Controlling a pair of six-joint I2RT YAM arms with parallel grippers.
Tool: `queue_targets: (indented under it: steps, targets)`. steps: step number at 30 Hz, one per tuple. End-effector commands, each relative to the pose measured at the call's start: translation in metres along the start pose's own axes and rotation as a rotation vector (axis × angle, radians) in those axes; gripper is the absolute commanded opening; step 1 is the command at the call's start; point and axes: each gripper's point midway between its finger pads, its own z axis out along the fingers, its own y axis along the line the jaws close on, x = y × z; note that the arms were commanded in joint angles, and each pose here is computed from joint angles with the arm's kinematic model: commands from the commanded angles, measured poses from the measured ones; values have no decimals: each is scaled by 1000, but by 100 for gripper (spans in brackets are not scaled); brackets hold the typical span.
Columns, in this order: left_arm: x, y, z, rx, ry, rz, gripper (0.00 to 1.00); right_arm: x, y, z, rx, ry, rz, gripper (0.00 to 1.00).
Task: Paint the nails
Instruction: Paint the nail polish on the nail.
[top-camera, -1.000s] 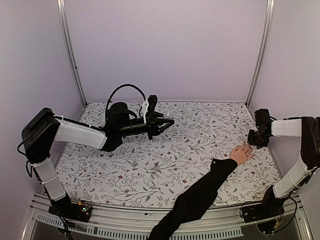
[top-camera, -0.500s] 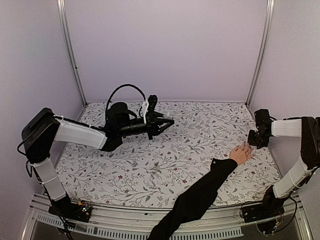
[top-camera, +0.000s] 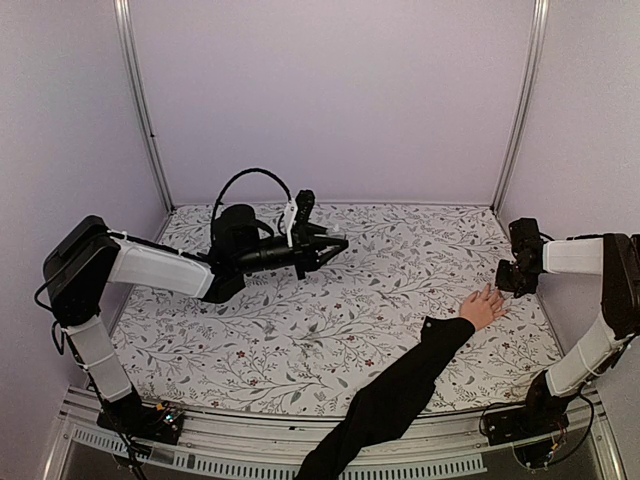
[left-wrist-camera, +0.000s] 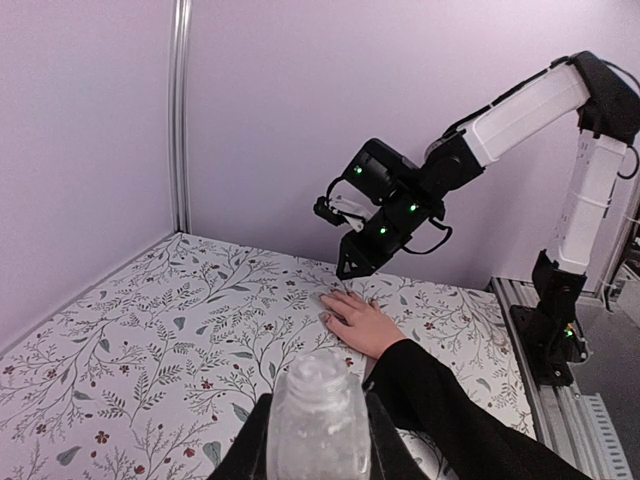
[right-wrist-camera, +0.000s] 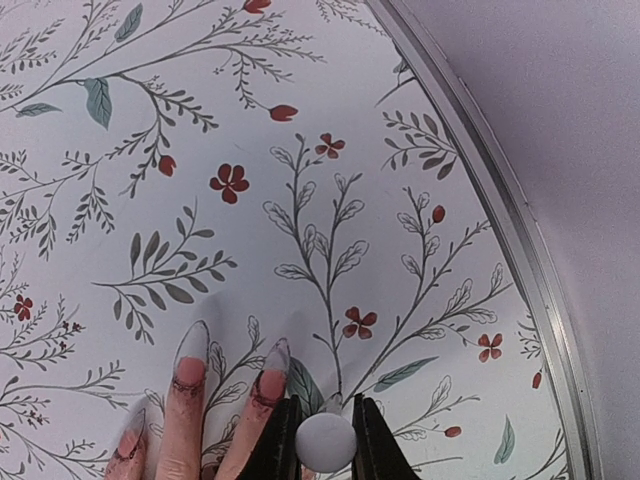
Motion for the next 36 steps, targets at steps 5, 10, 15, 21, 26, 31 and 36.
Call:
queue_targets:
  steps: [5, 10, 15, 21, 26, 31, 36]
  targets:
    - [-16, 3, -6, -13, -41, 18, 0, -6, -2, -3, 15, -30, 7, 0]
    - [-17, 3, -6, -14, -43, 19, 0, -6, 0, -3, 7, -23, 5, 0]
    - [-16, 3, -5, -13, -43, 17, 0, -2, 0, -4, 2, -19, 4, 0]
    - [-16, 3, -6, -15, -42, 21, 0, -7, -3, -2, 21, -29, 8, 0]
    - [-15, 3, -6, -15, -39, 19, 0, -9, -5, 0, 28, -32, 8, 0]
    - [-16, 4, -5, -15, -41, 21, 0, -12, -8, -1, 33, -41, 18, 0]
    - [-16, 4, -4, -13, -40, 20, 0, -13, -10, 1, 36, -43, 22, 0]
